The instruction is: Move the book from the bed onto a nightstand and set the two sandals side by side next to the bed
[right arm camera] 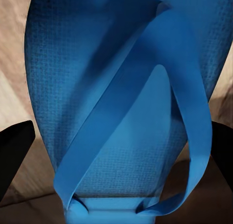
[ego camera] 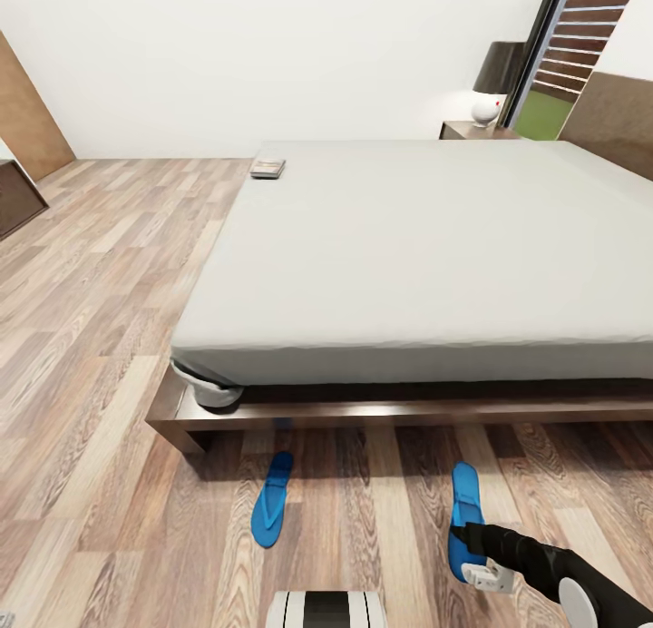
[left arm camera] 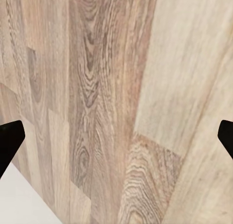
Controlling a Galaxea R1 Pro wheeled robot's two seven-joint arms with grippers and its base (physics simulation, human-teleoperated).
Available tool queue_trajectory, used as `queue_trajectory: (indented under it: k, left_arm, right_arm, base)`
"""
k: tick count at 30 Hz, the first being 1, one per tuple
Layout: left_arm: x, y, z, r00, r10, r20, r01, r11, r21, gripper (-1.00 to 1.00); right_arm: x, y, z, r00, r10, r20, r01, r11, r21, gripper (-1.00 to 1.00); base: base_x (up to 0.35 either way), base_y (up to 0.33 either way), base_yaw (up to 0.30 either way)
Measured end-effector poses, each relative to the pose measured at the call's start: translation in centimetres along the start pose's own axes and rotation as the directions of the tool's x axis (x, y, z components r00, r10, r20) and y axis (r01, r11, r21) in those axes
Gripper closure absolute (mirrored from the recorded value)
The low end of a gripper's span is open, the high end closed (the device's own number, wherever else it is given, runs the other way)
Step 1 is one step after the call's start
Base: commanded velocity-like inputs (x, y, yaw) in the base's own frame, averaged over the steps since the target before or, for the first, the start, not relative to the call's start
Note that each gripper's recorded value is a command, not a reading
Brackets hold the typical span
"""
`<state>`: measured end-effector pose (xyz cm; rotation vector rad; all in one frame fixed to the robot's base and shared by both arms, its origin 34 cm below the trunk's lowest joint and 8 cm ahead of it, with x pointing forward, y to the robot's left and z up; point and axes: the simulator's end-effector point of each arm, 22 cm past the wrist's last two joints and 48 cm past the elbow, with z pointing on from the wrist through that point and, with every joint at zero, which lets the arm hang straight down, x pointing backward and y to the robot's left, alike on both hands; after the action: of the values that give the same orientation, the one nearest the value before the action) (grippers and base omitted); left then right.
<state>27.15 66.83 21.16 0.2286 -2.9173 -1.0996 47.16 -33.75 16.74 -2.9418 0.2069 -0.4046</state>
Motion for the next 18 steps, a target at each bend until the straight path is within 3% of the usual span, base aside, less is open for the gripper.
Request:
queue_trajectory:
  k: [18]
  left_arm:
    - [-0.02,-0.02,0.00,1.000,0.000,0.000,0.000,1.000,0.001,-1.00]
  right_arm:
    - [-0.44,-0.96,0.27,1.000,-0.008,0.008,0.008,1.000,0.013,1.00]
  base:
    - [0.000,0.083,0.000]
